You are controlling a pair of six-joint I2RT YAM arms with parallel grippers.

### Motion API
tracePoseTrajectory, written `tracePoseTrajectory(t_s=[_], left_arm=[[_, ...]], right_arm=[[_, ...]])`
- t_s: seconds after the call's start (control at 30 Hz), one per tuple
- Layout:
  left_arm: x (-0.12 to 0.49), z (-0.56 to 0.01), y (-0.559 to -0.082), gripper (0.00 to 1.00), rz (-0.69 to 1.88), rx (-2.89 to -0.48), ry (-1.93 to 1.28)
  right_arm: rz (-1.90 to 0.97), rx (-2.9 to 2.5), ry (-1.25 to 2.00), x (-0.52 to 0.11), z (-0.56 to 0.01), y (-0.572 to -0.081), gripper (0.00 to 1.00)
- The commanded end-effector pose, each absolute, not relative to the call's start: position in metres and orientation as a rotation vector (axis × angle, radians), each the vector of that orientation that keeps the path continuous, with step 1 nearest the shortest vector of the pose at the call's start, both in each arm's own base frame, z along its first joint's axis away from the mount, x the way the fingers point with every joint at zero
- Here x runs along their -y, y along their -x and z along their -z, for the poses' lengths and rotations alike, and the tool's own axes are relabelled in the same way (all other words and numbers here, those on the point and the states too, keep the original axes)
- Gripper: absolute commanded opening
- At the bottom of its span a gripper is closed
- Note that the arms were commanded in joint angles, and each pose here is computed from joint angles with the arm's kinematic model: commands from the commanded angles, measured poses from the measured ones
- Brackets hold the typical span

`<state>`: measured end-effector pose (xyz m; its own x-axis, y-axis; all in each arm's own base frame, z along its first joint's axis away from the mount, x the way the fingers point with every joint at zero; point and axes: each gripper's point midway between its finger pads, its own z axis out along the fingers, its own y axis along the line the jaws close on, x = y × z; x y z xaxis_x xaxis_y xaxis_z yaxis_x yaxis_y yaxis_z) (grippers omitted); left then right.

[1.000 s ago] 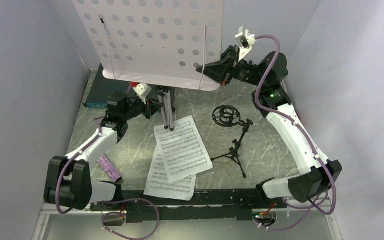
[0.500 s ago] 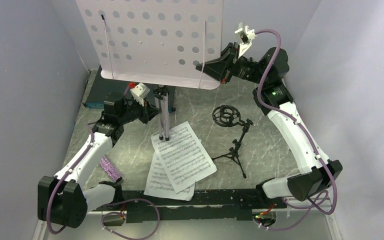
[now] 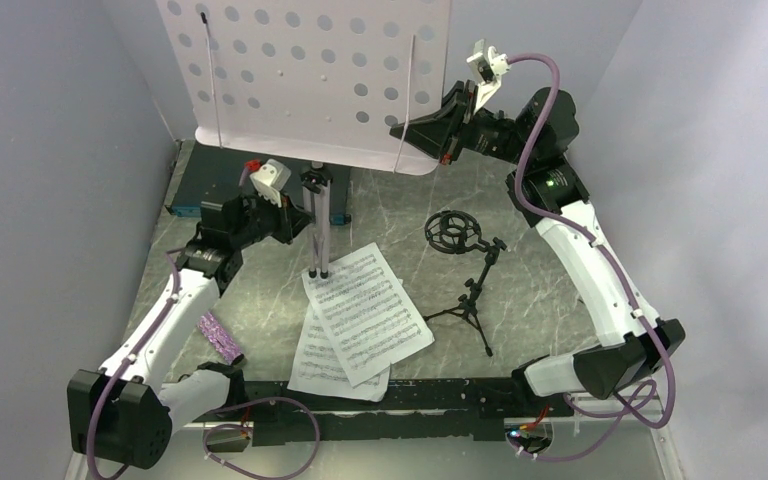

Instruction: Set up the instrument practice props

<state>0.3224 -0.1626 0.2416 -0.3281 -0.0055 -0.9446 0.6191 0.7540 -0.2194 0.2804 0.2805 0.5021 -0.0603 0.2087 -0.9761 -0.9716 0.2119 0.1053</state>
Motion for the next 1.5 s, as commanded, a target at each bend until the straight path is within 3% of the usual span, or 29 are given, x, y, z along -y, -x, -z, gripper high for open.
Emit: tracePoseTrajectory(t_s=[0.0, 0.43, 0.9, 1.47], left_arm=[[0.150, -0.365, -0.332, 0.03, 0.654, -1.527, -0.347], [0.133, -0.341, -0.327, 0.03, 0.596, -1.732, -0.235], [0.109, -0.294, -0.358, 0.03, 0.377, -1.887, -0.219], [0.166, -0.364, -0.345, 0.03, 0.713, -1.463, -0.413]], right_arm=[[-1.044, -1.069, 0.931, -0.270, -0.538, -0.265, 0.00], [-0.979, -1.073, 0.956, -0.268, -0.535, -0.271, 0.00], [-0.936, -1.048, 0.975, -0.265, -0.548, -0.268, 0.00], [-0.953, -1.042, 0.993, -0.268, -0.546, -0.268, 0.00]])
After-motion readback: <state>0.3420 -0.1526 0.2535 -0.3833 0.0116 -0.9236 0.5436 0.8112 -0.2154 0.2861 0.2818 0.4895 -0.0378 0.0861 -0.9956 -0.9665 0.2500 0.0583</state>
